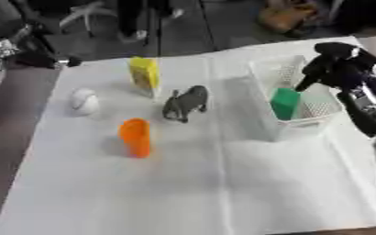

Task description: Pick up objects on the table and place them in the box.

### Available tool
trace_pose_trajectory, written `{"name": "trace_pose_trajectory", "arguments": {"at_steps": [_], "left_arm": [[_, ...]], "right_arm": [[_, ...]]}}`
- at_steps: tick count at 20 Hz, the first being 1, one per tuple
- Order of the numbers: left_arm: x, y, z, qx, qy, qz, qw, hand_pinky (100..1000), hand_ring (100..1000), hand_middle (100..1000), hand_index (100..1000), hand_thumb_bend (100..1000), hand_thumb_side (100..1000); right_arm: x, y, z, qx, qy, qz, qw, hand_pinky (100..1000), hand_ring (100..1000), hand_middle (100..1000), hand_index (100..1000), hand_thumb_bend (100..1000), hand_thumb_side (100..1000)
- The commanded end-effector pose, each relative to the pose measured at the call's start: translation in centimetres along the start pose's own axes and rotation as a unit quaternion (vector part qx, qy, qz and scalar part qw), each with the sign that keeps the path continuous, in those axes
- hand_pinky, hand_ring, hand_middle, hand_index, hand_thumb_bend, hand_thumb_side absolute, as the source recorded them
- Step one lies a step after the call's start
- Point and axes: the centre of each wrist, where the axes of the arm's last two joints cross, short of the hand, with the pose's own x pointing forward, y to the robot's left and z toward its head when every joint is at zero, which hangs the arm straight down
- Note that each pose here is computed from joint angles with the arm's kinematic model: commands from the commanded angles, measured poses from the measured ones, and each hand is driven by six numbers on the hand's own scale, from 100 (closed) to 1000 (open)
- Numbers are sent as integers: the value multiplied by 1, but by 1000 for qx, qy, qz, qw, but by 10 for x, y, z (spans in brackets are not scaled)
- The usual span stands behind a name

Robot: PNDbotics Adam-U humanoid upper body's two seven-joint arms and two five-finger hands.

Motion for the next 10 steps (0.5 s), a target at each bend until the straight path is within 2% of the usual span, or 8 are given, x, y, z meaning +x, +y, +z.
{"name": "trace_pose_trajectory", "arguments": {"at_steps": [1,10], "left_arm": [[0,17,1,19,-3,-4,1000,668,723,811,835,887,567],[1,16,0,17,-5,-4,1000,668,723,810,835,893,561]], "right_arm": [[8,-4,-5,6,-14,11,1000,584,568,628,864,145,639],[9,-4,-5,5,-16,11,1000,584,568,627,864,145,639]]}}
